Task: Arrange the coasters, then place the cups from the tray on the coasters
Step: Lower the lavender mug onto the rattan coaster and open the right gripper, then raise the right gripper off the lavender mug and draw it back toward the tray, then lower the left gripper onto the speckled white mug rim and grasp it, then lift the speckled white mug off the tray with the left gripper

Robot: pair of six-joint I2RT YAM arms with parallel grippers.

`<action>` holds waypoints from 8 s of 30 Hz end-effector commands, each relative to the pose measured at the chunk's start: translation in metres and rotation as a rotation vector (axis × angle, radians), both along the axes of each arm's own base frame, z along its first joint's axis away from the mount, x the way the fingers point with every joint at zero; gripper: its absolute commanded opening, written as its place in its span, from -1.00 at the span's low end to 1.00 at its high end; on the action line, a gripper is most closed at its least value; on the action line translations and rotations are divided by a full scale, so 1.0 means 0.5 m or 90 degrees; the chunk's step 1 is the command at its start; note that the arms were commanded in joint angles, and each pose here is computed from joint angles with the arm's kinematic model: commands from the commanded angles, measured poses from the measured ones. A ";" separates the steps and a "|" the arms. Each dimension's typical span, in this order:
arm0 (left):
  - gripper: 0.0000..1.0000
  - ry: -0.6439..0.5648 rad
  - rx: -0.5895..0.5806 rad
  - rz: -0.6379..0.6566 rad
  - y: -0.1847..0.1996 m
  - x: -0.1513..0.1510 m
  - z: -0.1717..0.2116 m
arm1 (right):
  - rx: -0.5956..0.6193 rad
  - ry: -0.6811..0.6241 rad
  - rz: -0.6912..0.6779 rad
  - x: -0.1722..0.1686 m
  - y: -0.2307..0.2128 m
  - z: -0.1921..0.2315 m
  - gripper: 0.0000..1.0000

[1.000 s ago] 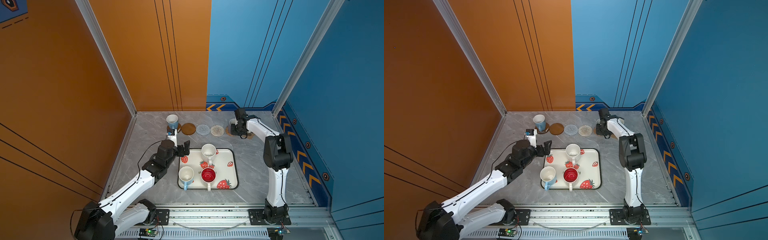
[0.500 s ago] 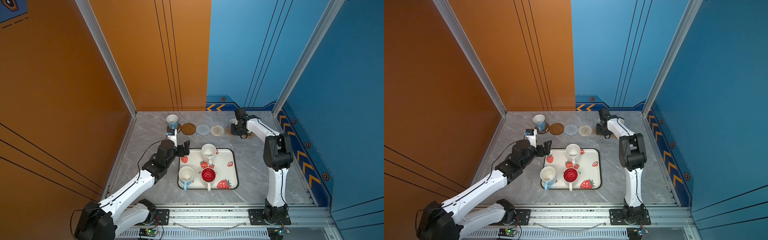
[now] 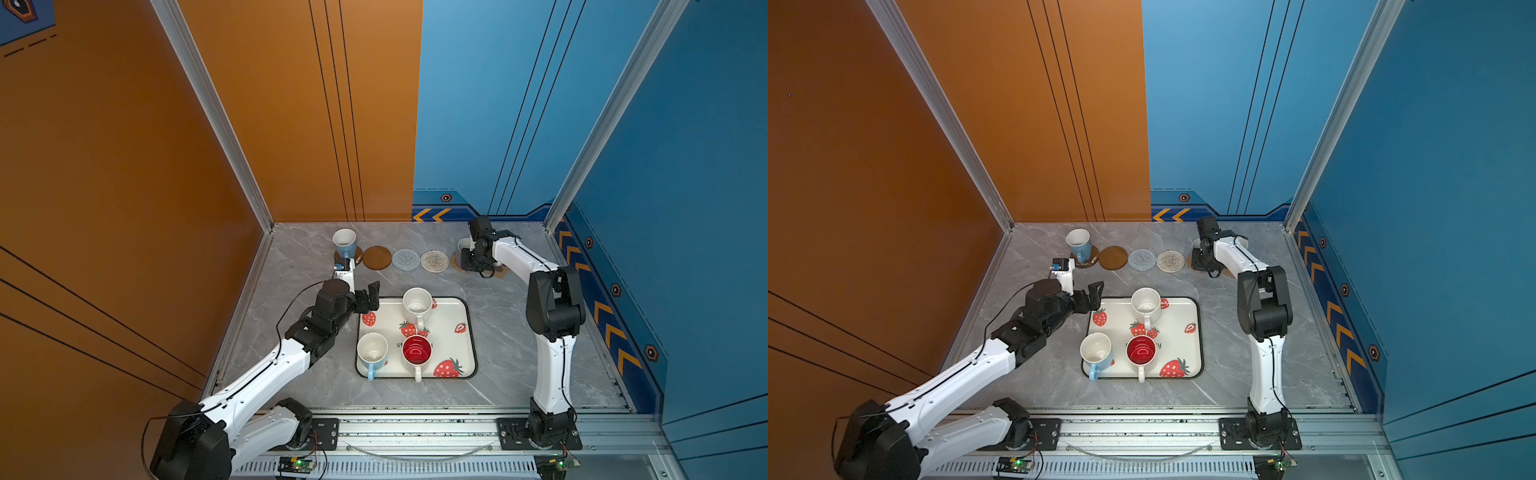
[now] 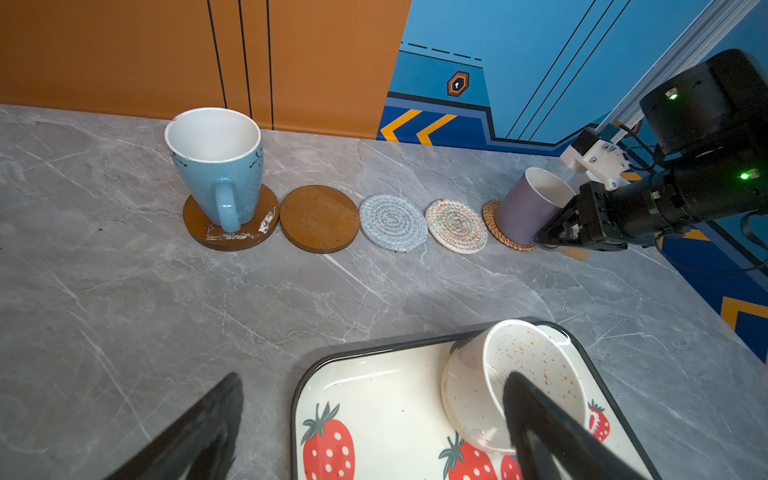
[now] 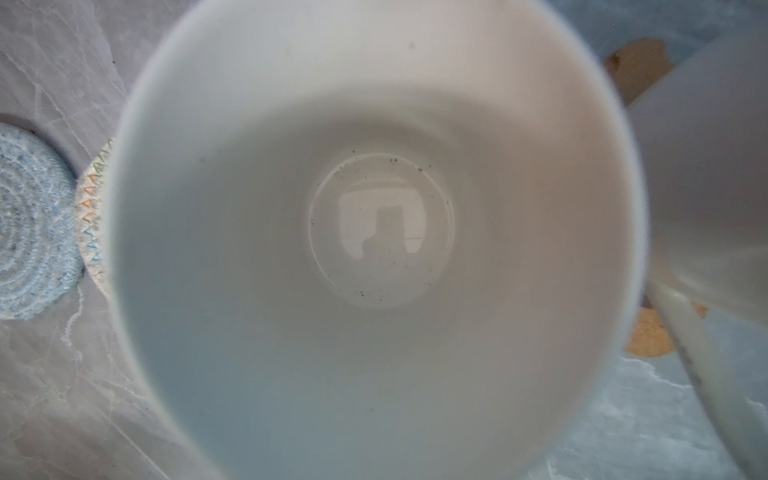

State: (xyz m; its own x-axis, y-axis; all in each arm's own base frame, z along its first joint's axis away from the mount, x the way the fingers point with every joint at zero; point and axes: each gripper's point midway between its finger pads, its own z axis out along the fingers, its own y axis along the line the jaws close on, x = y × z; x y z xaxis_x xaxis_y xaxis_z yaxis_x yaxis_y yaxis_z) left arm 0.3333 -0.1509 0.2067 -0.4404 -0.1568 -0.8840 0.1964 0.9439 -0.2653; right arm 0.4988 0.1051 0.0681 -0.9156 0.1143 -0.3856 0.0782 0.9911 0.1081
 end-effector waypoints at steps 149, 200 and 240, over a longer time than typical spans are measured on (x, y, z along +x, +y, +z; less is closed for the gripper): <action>0.48 0.363 0.143 -0.258 -0.293 -0.129 -0.105 | 0.272 -0.544 -0.075 -0.287 0.075 0.375 0.57; 0.08 0.452 0.190 -0.258 -0.343 -0.103 -0.221 | 0.279 -0.526 -0.089 -0.279 0.060 0.354 0.58; -0.51 0.481 0.241 -0.207 -0.294 -0.090 -0.268 | 0.285 -0.523 -0.091 -0.278 0.058 0.351 0.58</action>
